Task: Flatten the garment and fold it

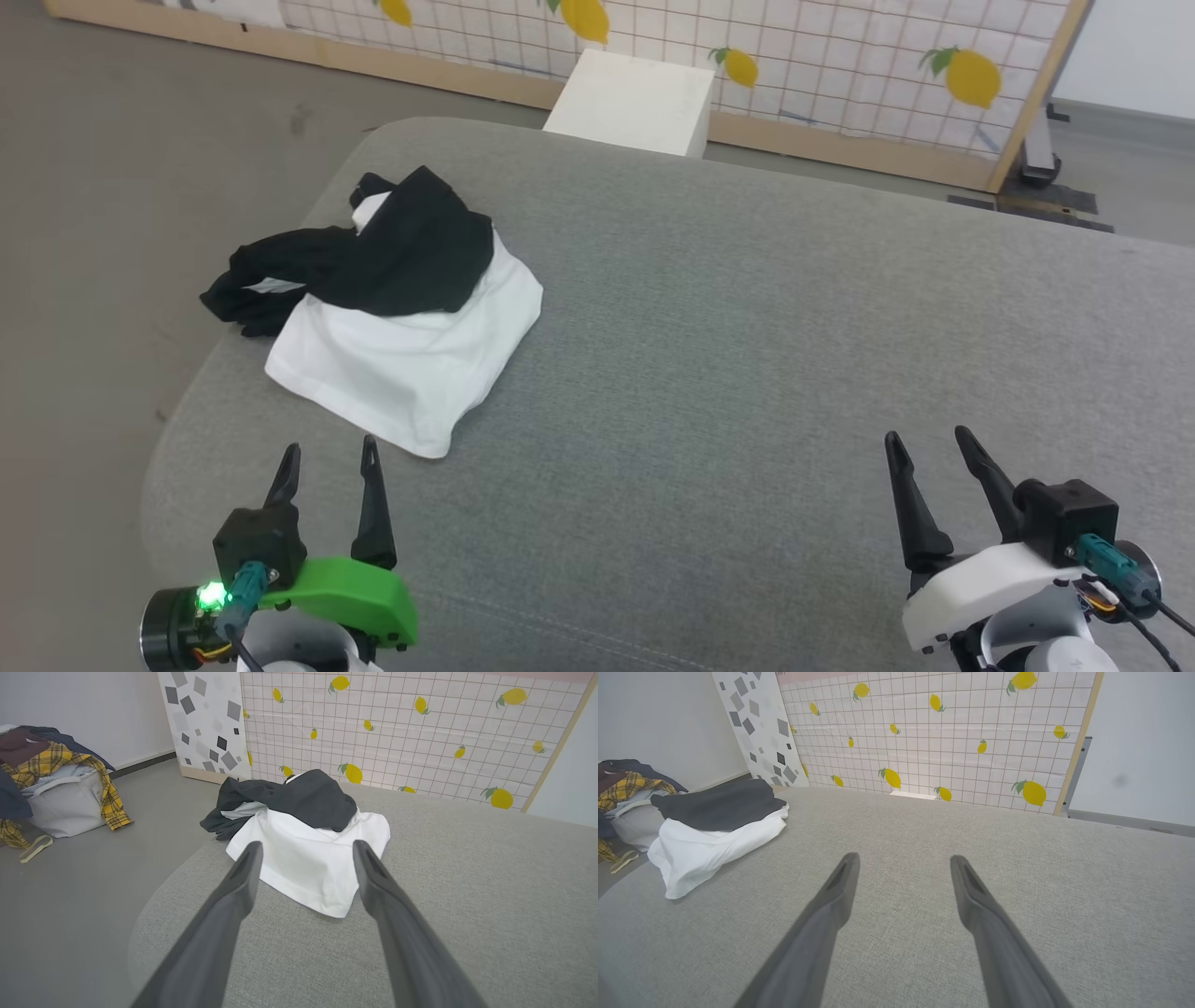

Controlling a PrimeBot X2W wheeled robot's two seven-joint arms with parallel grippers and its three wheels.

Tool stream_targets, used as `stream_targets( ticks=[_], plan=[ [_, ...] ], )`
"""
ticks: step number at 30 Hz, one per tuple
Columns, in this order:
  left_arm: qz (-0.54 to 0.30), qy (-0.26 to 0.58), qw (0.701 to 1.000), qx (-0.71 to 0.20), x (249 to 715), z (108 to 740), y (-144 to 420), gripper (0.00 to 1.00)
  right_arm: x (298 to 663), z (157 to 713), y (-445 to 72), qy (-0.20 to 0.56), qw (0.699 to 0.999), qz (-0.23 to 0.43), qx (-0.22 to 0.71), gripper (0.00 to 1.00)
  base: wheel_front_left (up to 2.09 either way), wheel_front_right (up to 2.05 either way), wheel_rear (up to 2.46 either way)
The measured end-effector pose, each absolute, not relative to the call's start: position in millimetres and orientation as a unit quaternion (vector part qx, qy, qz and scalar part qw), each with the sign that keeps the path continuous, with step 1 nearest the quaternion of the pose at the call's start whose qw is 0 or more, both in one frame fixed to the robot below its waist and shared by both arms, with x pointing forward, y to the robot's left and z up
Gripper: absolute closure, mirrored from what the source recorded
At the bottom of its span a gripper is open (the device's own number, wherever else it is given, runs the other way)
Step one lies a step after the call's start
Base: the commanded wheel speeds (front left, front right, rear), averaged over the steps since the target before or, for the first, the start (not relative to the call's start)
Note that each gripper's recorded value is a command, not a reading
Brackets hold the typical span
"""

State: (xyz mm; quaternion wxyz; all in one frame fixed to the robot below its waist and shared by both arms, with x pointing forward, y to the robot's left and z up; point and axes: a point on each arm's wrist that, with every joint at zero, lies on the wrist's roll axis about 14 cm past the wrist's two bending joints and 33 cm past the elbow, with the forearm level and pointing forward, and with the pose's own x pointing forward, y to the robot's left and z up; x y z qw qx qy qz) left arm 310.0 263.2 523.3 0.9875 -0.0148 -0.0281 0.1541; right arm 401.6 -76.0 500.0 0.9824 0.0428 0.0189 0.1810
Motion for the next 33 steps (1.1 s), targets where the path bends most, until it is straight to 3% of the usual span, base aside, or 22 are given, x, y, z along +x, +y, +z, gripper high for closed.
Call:
stream_targets(
  ticks=[33],
  plan=[
    [0.238,-0.036,0.970,-0.029,265.1,513.8,299.4,0.00,404.6,482.2,-32.7,0.042,0.968,0.233,0.079,0.00,0.00,0.00,0.00]
  ],
)
